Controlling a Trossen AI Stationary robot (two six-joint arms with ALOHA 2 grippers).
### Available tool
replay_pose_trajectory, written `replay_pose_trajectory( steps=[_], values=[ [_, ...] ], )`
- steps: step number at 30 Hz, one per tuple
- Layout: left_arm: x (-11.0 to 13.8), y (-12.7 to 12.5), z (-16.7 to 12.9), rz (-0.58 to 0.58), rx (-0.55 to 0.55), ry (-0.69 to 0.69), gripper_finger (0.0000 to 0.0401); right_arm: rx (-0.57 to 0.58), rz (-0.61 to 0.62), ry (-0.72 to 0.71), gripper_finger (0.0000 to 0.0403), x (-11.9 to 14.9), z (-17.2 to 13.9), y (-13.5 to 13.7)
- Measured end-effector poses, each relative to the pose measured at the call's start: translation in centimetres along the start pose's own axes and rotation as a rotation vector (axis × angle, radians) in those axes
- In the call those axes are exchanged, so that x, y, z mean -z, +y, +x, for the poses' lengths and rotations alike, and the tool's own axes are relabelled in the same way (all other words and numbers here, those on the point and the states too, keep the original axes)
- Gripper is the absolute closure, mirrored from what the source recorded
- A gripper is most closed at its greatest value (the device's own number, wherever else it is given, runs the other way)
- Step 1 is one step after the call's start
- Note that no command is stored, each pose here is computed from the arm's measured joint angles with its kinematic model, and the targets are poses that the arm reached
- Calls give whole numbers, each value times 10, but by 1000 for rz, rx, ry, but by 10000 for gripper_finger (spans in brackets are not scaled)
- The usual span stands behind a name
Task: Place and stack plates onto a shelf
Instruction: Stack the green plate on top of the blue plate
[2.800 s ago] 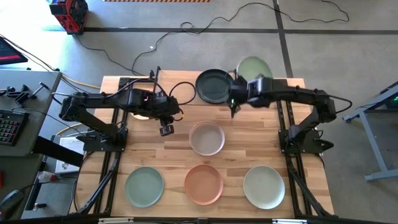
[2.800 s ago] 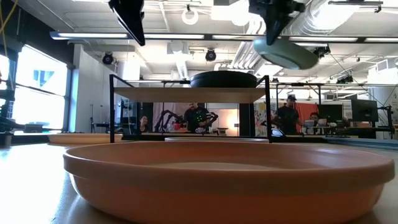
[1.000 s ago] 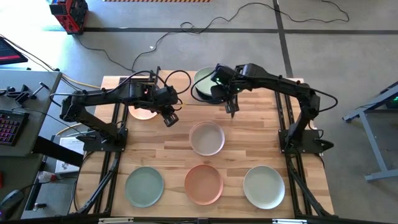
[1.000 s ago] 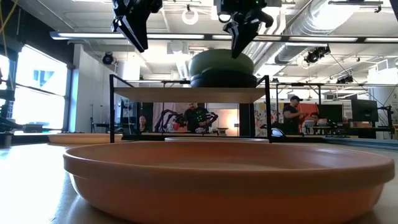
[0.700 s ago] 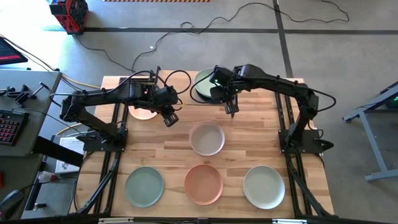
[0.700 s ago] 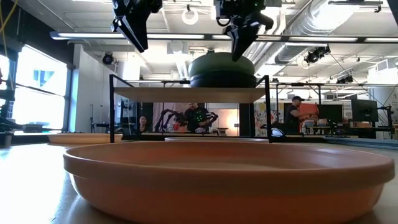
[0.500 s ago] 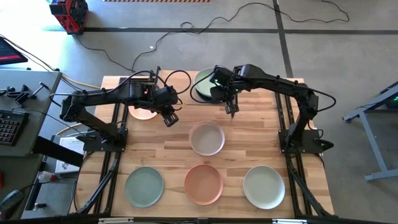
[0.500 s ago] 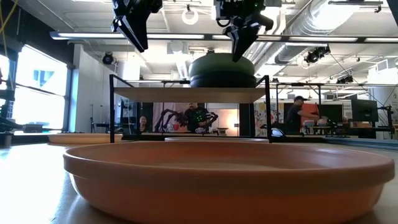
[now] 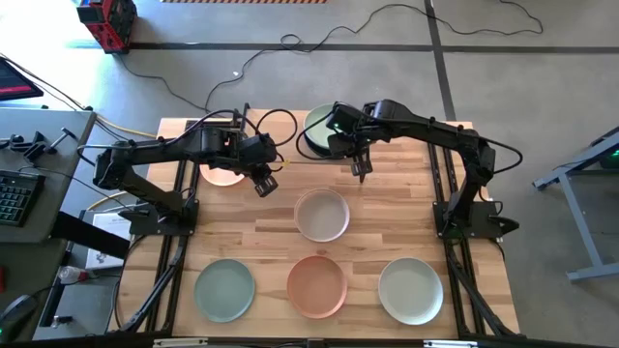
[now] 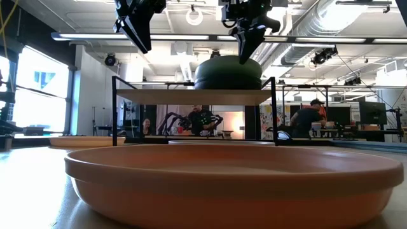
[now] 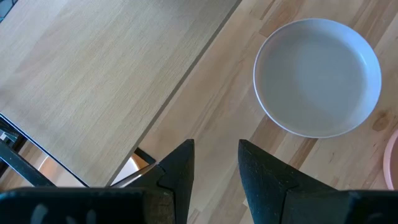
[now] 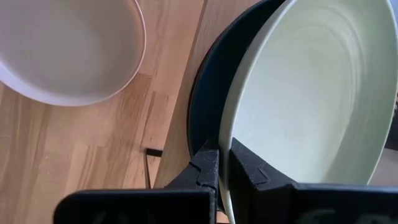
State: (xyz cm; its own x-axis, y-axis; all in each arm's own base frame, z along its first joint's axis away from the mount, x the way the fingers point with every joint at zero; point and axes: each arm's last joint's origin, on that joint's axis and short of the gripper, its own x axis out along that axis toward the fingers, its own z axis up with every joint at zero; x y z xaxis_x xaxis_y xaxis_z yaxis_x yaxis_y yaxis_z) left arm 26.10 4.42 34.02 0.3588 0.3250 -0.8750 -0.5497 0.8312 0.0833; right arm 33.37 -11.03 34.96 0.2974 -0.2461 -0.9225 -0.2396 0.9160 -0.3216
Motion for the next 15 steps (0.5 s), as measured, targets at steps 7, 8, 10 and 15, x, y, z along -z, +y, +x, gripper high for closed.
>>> replay_pose_trajectory(
  steps=[7,8,10,15],
  values=[
    [0,0,0,0,0,0,288,-5,16,13,402,1,0,1],
    [0,0,0,-1,0,0,288,-7,16,15,402,1,0,1],
    [0,0,0,-1,0,0,288,-2,22,8,402,1,0,0],
    [0,0,0,-1,0,0,288,5,23,-4,401,-1,0,0]
  ],
)
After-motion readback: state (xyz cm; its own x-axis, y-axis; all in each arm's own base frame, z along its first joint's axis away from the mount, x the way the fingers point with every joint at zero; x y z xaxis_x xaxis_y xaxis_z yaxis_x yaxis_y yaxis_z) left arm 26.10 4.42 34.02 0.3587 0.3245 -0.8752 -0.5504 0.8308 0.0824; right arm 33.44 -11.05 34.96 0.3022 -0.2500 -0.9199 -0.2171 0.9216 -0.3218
